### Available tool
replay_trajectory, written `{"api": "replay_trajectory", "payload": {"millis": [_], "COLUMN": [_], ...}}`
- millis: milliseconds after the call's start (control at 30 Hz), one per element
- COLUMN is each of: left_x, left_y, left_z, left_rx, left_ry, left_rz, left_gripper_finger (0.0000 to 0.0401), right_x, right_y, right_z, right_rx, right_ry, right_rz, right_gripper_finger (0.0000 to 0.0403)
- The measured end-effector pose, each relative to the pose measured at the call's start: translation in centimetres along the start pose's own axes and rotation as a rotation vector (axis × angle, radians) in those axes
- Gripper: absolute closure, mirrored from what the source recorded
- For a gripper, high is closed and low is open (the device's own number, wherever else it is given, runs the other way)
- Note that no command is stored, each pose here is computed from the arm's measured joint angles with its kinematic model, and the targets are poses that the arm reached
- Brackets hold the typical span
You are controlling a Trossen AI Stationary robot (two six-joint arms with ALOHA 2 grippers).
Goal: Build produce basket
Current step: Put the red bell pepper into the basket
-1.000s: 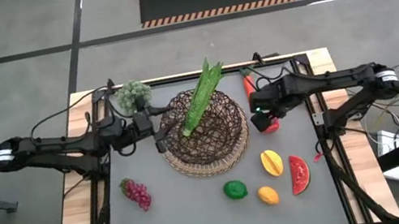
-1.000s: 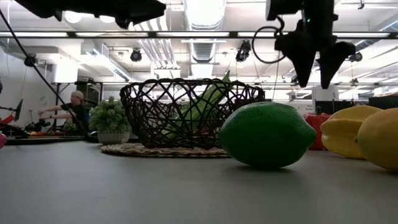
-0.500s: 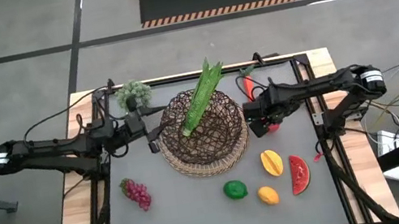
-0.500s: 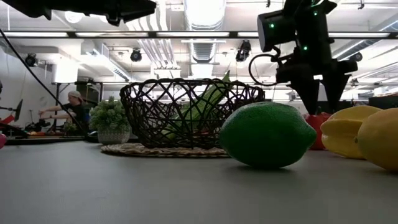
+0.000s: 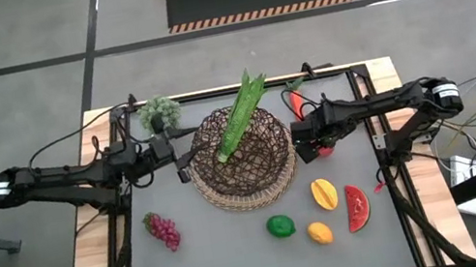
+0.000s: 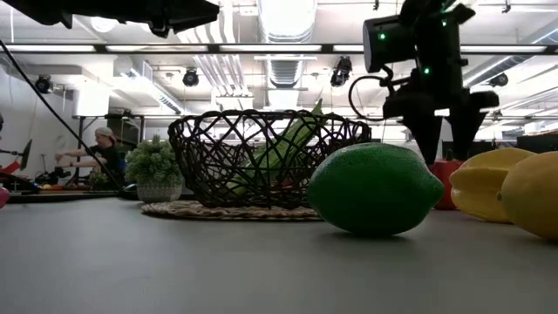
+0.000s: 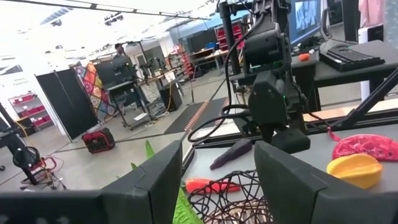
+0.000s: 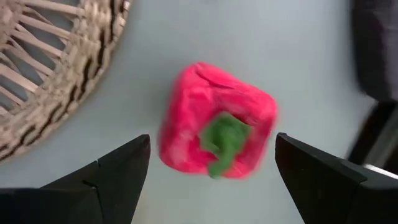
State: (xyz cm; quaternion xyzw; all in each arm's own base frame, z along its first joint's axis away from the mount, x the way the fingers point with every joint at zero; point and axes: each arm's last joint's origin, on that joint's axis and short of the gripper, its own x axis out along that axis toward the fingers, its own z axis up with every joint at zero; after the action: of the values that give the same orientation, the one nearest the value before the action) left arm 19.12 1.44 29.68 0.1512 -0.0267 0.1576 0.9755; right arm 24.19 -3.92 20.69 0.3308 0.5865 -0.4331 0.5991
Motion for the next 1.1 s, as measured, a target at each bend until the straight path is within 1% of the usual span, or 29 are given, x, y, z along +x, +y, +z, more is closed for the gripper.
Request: {"api": "replay_trajectory", "payload": {"millis": [200,367,533,900,1100], "left_x": [0.0,0.1,0.1,0.1,0.1], "left_y": [0.0,-0.1,-0.1,-0.1,-0.1], "left_z": [-0.1,-0.1,-0.1,-0.1,-0.1], "left_rx": [0.001,0.002,0.003,0.003,0.003], "left_ry": [0.004,0.004,0.005,0.005,0.005], "left_rz": [-0.001,-0.002,-0.002,-0.002,-0.002], "left_gripper_finger": [0.0218,0.0218,0.0218,0.0218,0.0218], "right_x": [1.7,1.9,1.2,-0.8,-1.2], "right_y": [-0.4,-0.4,-0.4,-1.5,-1.7], "right_z": [-0.3,-0.2,-0.2,-0.5,-0.6], "right_rx": [0.009,0.000,-0.007,0.004,-0.059], "right_ry": [-0.017,-0.044,-0.050,-0.089,-0.105], "right_rz": [-0.012,-0.021,0.011,0.066,0.073], "right_gripper_finger": [0.0076,0.0076,0.0076,0.0076,0.0076]}}
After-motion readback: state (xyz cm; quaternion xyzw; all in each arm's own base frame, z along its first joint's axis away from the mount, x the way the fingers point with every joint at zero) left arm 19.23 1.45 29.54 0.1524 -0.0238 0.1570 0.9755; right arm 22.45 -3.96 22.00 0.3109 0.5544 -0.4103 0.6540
